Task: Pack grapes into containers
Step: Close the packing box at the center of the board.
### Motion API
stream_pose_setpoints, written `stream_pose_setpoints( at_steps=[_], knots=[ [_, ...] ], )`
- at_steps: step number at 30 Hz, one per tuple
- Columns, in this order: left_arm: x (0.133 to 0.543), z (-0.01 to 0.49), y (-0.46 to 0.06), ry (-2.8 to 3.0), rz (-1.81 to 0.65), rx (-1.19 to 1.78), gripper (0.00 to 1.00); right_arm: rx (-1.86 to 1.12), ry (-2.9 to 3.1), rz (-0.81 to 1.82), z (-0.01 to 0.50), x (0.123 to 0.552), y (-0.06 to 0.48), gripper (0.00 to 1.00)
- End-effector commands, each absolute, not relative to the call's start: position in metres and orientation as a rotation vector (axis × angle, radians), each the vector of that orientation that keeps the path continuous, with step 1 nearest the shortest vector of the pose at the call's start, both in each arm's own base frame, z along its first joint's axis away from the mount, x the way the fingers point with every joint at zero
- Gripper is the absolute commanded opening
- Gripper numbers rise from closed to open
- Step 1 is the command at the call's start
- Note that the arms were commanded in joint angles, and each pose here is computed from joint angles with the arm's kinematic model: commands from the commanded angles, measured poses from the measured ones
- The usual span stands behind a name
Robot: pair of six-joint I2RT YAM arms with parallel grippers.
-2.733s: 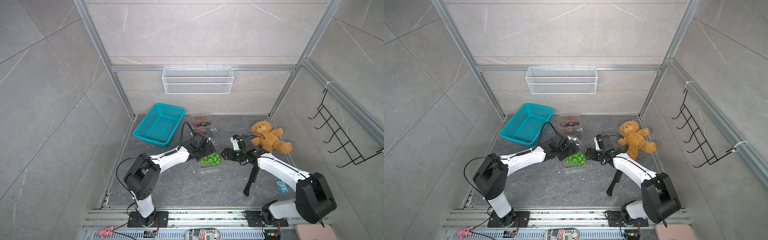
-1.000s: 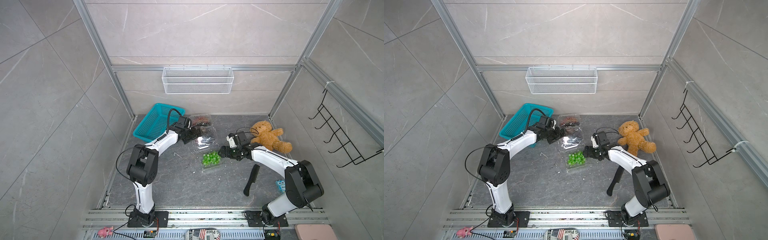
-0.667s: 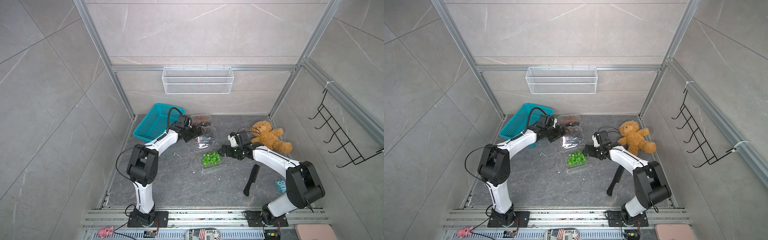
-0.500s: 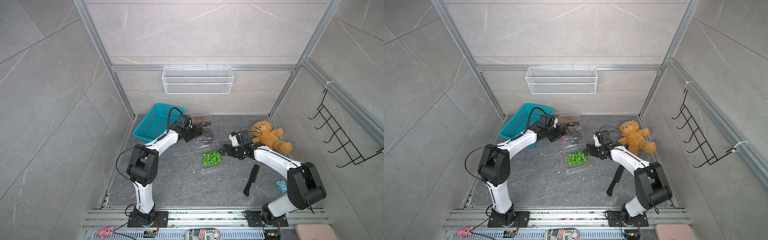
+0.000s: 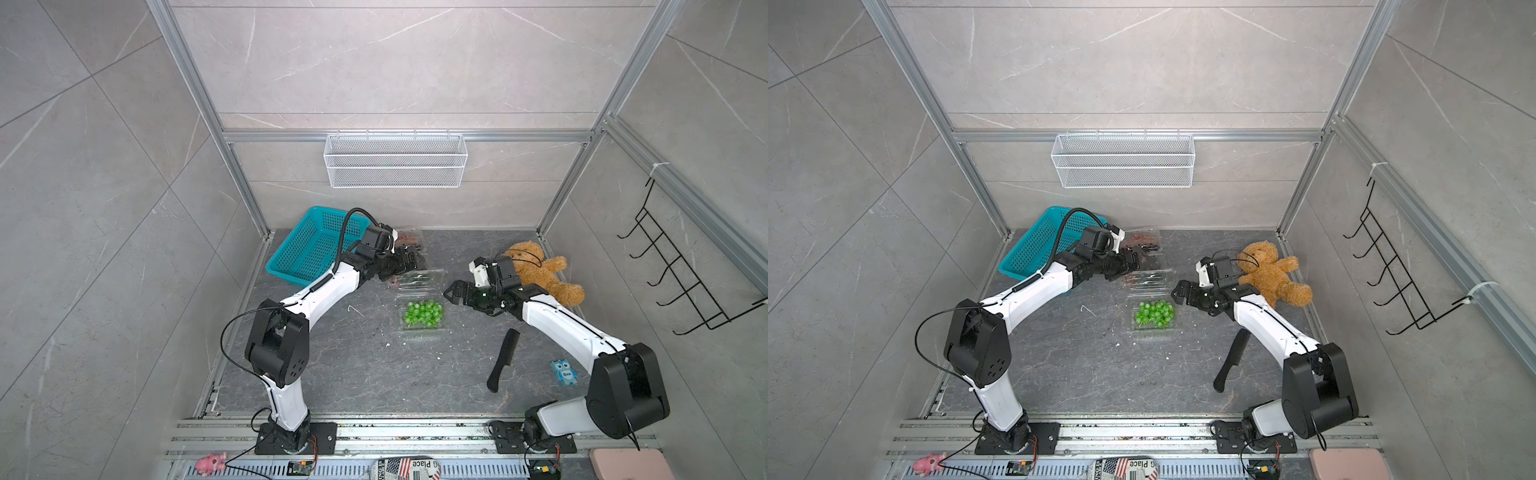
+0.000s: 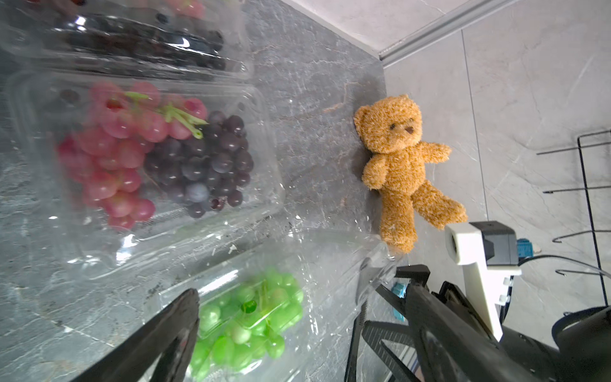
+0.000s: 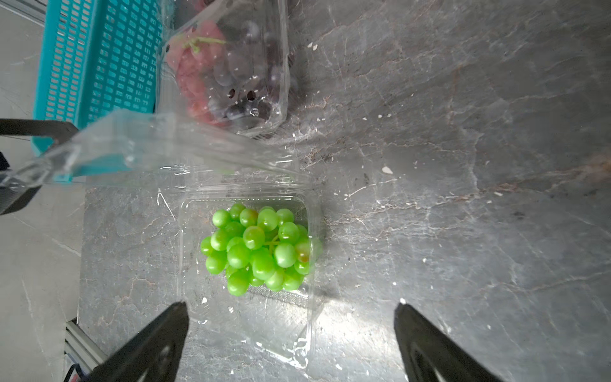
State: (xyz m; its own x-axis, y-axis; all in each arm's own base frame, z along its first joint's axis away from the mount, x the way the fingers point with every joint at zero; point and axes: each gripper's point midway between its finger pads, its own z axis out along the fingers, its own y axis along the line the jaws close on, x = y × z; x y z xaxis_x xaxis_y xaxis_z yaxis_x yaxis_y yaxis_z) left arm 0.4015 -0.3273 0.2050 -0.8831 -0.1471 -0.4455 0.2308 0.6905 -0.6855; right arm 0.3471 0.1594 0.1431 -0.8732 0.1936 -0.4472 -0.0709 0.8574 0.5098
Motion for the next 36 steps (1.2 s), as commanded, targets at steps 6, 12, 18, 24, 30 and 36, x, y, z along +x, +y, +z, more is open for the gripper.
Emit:
stream_pose_setpoints(
  at_steps=[6,12,18,24,30,36],
  knots=[
    [0.378,0.214,-0.331,2.375,-1.039,0.102,0.99,0.162,2.468,0.837,0.178,0.347,0.159,0.99],
    [0.363,0.204,-0.326,2.368,-1.02,0.068,0.99,0.193,2.48,0.897,0.163,0.355,0.167,0.99],
    [0.344,0.199,-0.327,2.354,-1.006,0.075,0.99,0.199,2.474,0.908,0.149,0.354,0.168,1.0],
    [0.326,0.187,-0.327,2.343,-0.974,0.082,1.0,0.193,2.487,0.956,0.12,0.342,0.179,0.98],
    [0.315,0.169,-0.322,2.365,-0.957,0.059,0.99,0.118,2.526,0.941,0.092,0.325,0.196,0.89],
    [0.308,0.17,-0.322,2.356,-0.984,0.024,0.99,0.109,2.534,0.947,0.074,0.31,0.202,0.84]
  ],
)
